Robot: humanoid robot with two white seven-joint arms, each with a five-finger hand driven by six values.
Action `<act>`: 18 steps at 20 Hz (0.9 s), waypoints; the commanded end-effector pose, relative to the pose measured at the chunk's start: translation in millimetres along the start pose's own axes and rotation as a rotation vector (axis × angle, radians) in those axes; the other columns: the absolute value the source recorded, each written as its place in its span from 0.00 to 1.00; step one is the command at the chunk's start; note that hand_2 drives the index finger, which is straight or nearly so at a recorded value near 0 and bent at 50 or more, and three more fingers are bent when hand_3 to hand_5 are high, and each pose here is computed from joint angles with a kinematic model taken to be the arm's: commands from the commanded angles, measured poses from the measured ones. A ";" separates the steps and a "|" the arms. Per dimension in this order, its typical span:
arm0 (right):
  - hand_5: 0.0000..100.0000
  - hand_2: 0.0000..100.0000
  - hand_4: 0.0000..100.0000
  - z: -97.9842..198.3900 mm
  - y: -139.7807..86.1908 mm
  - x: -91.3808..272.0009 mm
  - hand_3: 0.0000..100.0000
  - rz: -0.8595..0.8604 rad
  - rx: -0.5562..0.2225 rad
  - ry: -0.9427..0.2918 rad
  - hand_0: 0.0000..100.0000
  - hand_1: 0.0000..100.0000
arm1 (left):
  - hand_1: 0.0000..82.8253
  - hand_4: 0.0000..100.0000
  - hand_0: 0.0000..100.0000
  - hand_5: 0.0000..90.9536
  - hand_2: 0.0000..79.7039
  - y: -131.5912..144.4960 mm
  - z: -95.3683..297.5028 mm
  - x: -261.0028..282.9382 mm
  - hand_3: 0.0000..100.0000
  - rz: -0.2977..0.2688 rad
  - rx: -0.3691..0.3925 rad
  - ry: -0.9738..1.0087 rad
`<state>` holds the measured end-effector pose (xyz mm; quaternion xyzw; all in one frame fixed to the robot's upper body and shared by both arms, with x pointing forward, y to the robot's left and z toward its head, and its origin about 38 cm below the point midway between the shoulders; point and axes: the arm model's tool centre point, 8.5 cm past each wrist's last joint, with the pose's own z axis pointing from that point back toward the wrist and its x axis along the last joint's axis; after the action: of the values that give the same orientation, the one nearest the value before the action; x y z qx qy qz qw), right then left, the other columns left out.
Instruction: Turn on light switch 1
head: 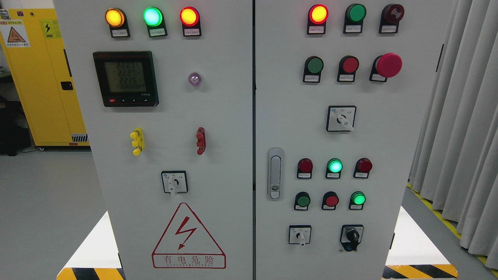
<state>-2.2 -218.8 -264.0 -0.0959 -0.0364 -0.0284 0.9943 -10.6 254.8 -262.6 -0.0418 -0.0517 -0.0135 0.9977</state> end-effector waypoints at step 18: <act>0.00 0.04 0.00 0.0 0.1 -0.1 0.00 0.000 0.001 0.000 0.00 0.50 | 0.24 0.27 0.24 0.00 0.00 13.2 20.1 124.9 0.21 -0.002 0.156 -0.547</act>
<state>-2.2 -218.8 -264.0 -0.0959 -0.0364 -0.0284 0.9943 39.6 262.8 -257.0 0.0262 -0.1768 -0.0093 0.9839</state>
